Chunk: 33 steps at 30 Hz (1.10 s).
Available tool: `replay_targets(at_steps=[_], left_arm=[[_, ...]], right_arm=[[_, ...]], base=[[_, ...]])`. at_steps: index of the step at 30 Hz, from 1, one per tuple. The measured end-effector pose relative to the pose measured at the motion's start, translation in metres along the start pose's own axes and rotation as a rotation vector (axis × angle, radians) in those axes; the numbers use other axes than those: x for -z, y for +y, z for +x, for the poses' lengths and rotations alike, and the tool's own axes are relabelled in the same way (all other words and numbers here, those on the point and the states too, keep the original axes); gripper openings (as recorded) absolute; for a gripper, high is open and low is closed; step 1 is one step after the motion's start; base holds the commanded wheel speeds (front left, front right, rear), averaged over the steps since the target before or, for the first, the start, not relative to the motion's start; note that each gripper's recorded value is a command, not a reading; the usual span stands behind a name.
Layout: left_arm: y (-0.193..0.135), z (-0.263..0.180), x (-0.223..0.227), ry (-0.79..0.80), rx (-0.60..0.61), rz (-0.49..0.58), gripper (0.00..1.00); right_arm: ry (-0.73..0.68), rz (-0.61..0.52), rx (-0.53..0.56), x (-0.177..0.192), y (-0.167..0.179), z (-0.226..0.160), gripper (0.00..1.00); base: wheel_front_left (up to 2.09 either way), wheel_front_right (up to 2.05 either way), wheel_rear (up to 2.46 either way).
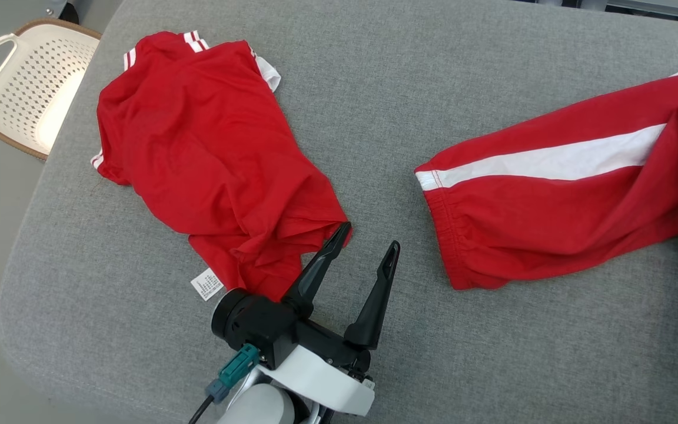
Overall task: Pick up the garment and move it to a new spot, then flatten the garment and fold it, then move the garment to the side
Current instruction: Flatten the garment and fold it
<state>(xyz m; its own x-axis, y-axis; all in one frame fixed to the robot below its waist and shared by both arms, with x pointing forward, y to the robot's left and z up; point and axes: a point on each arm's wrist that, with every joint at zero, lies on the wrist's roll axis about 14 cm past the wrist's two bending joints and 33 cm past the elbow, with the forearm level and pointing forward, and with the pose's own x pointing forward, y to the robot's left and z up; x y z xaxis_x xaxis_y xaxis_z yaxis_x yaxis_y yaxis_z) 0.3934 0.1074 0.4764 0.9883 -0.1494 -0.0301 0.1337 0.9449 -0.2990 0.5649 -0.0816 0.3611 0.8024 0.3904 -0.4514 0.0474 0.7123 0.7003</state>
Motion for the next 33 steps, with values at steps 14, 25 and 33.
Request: replay_targets(at_steps=[14,25,33], left_arm=[[-0.004,0.001,-0.006,-0.018,0.012,-0.005,1.00],[-0.020,0.007,-0.014,-0.051,0.067,-0.016,1.00],[-0.031,0.001,-0.023,-0.077,0.101,-0.016,1.00]], right_arm=[[-0.141,0.024,-0.020,-0.018,0.010,-0.011,0.00],[-0.250,0.036,0.036,-0.031,-0.021,-0.066,0.00],[-0.353,0.040,0.115,-0.049,-0.048,-0.108,0.00]], base=[[0.00,0.00,0.00],[0.00,0.00,0.00],[0.00,0.00,0.00]])
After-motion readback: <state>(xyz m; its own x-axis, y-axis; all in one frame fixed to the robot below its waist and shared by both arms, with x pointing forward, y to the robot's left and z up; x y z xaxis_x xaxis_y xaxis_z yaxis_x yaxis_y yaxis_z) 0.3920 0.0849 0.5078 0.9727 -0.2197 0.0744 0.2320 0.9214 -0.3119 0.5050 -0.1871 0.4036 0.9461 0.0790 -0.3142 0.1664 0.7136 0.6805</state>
